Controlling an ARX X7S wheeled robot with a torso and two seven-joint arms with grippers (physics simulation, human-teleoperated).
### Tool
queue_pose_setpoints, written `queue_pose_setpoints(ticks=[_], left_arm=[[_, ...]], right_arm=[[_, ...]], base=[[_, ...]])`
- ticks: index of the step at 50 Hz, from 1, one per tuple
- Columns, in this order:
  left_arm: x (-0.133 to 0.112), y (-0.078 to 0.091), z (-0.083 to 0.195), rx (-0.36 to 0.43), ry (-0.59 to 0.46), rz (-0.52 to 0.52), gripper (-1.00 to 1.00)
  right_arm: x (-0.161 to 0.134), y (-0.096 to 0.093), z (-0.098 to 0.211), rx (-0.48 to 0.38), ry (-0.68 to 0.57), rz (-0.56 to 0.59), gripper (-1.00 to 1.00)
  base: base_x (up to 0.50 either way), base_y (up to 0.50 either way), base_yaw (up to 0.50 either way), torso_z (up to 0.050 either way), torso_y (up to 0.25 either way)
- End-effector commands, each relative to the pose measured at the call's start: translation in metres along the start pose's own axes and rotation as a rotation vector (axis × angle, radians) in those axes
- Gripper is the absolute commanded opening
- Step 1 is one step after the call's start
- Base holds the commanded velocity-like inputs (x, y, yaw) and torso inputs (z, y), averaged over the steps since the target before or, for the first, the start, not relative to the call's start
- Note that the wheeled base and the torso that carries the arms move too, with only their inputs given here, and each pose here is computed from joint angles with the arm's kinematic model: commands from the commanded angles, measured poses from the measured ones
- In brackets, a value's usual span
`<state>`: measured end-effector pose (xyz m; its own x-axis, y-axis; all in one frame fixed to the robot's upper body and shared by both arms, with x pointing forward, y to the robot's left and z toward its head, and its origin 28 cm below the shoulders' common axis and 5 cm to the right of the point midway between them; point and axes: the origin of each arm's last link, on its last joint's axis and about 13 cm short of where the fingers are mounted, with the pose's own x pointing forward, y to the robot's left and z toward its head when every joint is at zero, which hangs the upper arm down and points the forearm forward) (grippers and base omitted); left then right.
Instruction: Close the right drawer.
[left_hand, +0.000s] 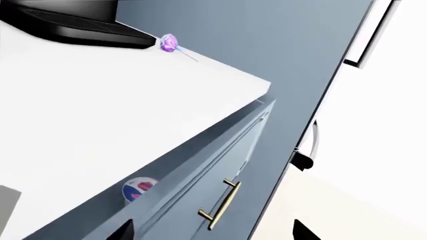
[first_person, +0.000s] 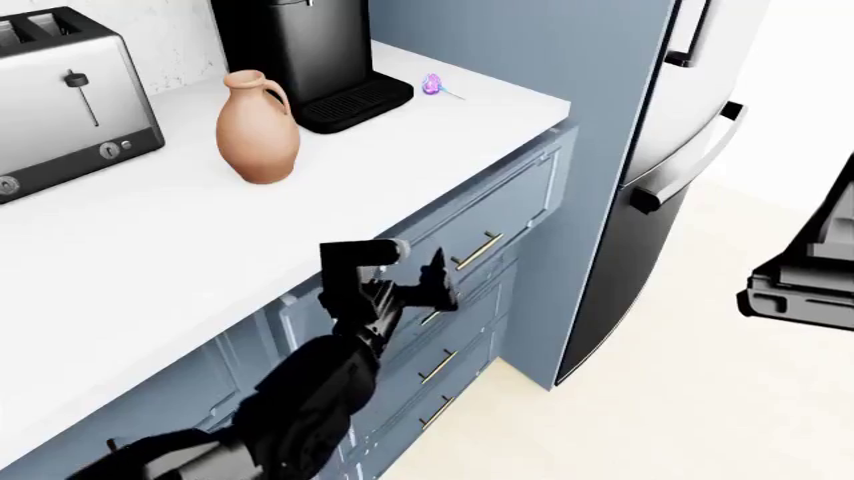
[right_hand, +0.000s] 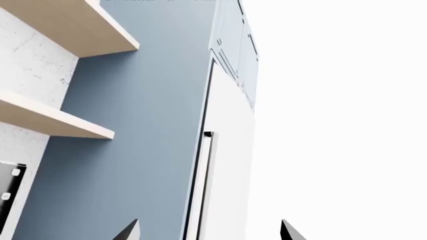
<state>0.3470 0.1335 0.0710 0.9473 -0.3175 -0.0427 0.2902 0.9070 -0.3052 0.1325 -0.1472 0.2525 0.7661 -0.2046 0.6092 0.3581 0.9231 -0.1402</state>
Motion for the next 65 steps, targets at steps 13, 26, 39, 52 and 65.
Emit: queue_pose_setpoints(ticks=[13, 26, 39, 52, 65], left_arm=[[-0.015, 0.036, -0.008, 0.050, 0.101, 0.108, 1.00], [-0.032, 0.068, -0.007, 0.039, 0.079, 0.257, 1.00], [-0.039, 0.088, -0.006, 0.003, 0.068, 0.359, 1.00], [-0.035, 0.091, -0.007, 0.002, 0.075, 0.297, 1.00], [-0.032, 0.099, -0.015, -0.012, 0.086, 0.283, 1.00]], right_arm=[[0.002, 0.002, 0.002, 0.006, -0.009, 0.004, 1.00], [0.004, 0.004, 0.004, 0.006, -0.017, 0.009, 1.00], [0.006, 0.003, 0.006, 0.005, -0.022, 0.009, 1.00], [0.005, 0.003, 0.005, 0.006, -0.022, 0.007, 1.00], [0.005, 0.004, 0.005, 0.004, -0.021, 0.013, 1.00]], base=[[0.00, 0.00, 0.00, 0.000, 0.000], [0.00, 0.00, 0.00, 0.000, 0.000], [0.00, 0.00, 0.00, 0.000, 0.000], [0.00, 0.00, 0.00, 0.000, 0.000], [0.00, 0.00, 0.00, 0.000, 0.000]])
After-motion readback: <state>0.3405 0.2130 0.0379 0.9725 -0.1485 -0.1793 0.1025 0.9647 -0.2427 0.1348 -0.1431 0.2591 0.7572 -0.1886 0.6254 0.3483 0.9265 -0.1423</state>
